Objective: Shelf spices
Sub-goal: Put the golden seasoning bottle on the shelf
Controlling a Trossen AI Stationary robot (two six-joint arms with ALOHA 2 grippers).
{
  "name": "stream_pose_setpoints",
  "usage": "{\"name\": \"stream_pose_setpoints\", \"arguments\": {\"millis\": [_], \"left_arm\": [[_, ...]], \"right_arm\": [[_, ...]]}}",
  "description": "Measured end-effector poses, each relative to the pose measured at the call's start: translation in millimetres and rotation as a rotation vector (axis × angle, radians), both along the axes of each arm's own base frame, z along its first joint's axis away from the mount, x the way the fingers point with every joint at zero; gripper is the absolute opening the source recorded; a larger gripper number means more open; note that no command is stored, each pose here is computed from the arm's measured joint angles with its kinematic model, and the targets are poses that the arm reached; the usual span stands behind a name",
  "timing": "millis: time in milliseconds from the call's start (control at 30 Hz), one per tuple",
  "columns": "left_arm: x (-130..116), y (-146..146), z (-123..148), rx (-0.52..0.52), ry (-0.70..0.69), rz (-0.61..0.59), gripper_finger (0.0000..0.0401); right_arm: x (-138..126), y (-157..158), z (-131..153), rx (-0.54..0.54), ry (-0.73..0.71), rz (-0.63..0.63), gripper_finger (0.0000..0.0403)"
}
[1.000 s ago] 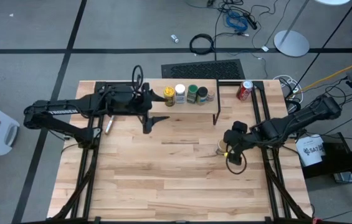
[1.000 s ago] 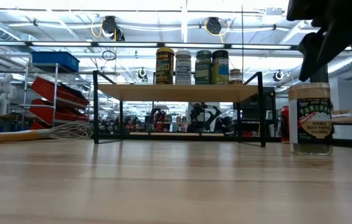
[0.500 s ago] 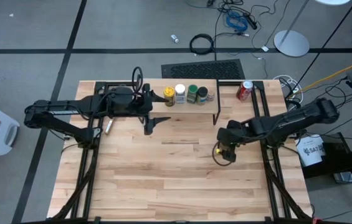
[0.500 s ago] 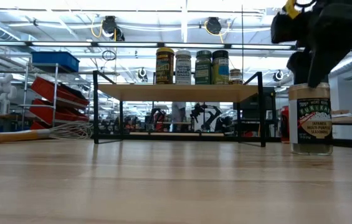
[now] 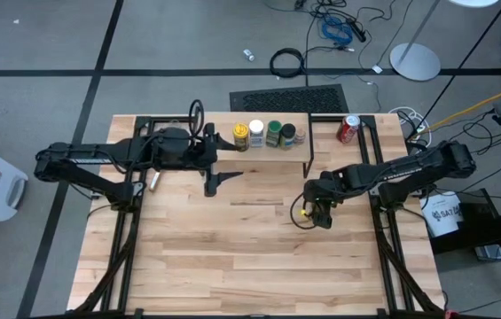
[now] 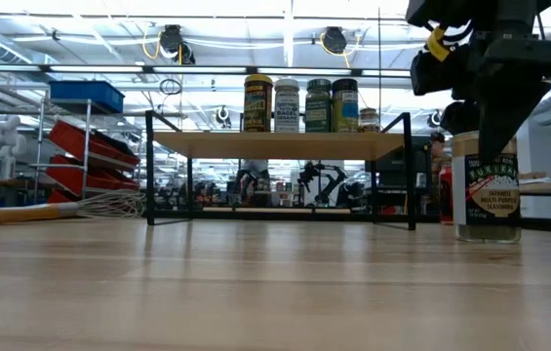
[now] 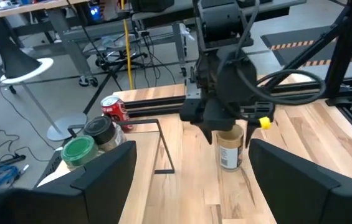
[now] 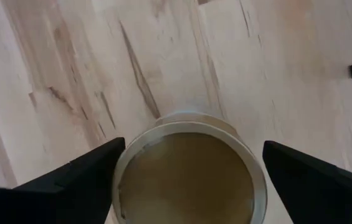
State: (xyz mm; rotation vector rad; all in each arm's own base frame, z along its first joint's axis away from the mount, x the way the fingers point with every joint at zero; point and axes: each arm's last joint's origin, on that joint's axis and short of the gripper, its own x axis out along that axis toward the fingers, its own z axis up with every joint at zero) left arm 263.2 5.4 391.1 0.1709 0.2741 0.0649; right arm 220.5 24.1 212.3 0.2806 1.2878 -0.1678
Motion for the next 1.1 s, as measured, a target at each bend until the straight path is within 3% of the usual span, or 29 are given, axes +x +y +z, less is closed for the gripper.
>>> {"name": "stream_pose_setpoints", "arguments": {"millis": [333,600,900,1100], "left_arm": [[-0.3,-9.0,-1.3,-0.005,0.014,-0.033,0.032],[0.7,-9.1,-8.7,-0.104,0.07,-0.001,0.032],[33.7,-29.3,-40.7,-0.151,0.187,-0.058,0.032],[64.4,-53.9,-58.6,-0.168,0.133,-0.12,0.032]], "right_arm": [[1.7,-0.8,-3.1,0.014,0.018,-0.052,0.03],[4.0,-0.5,3.0,0.024,0.008,-0.08,0.0269],[21.4,2.0,51.4,0.042,-0.128,-0.067,0.0274],[30.9,3.1,93.7,0.059,-0.259,-0.06,0.0275]]}}
